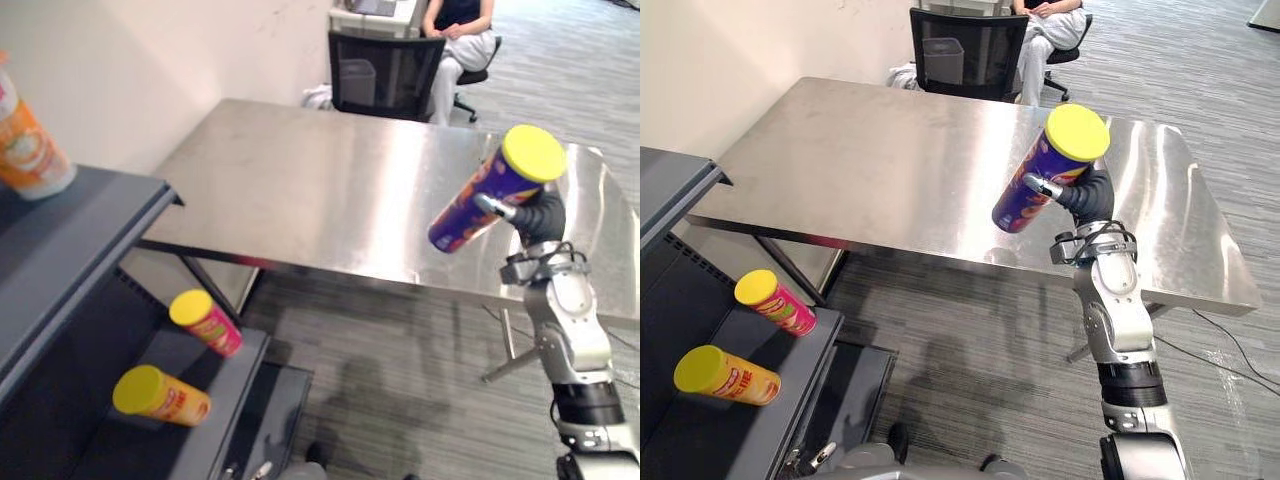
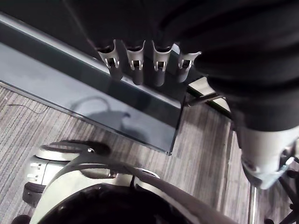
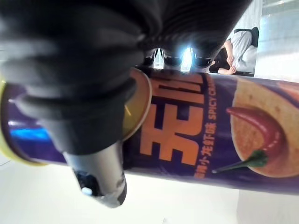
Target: Put the gum and the chips on the shelf.
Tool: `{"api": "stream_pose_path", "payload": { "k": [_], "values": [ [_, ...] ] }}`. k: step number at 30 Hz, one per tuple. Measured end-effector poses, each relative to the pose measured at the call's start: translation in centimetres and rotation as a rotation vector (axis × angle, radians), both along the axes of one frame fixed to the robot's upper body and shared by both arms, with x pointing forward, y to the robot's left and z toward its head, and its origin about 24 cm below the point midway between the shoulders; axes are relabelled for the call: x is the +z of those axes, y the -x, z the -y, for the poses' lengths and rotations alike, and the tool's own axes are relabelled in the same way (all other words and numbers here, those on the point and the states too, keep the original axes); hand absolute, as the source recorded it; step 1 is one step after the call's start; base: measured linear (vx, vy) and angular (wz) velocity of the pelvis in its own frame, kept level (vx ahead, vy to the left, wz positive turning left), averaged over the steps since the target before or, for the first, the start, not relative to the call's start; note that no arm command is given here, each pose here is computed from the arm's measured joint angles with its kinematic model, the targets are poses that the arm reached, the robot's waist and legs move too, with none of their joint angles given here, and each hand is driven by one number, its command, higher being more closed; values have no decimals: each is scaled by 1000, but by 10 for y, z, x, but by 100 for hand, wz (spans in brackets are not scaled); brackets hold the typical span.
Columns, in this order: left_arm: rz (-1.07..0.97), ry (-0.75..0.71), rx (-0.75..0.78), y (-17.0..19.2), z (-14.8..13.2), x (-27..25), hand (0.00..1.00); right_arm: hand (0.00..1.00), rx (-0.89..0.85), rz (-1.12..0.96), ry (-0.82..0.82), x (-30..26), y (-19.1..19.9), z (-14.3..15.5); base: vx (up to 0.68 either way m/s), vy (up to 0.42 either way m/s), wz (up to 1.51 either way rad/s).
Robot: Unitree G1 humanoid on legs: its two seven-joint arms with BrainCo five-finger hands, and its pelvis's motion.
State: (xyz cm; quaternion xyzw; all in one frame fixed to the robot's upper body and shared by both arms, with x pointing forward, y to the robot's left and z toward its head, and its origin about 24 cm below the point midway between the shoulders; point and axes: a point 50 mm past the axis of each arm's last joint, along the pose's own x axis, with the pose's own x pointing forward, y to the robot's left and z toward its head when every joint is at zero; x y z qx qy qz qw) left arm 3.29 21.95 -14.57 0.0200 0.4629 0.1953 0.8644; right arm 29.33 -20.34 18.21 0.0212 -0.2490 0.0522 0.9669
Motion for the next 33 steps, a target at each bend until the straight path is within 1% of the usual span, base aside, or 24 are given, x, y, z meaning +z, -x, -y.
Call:
{"api": "stream_pose_path", "payload": {
  "k": [6,12,14,21,25,33],
  "values": [
    [-16,-19,28,4,-3,-1,0,100,-7,27,10,0,19,6,8,-15,-12],
    [-12,-24,90,6,-8,0,0,100,-38,-38,2,-19,29,18,1,-3,-10],
    [-11,-25,96,6,-9,0,0,100,-6,-37,-13,-19,30,17,-8,-8,-6],
    [-13,-22,103,6,-8,-1,0,100,52,-11,13,-14,32,9,0,0,0],
    [-15,-21,105,7,-8,-1,0,100,100,-26,26,-17,31,0,0,0,0],
    [-16,-25,116,7,-9,-1,0,100,120,-34,30,-19,31,-5,20,3,7]
  ]
}}
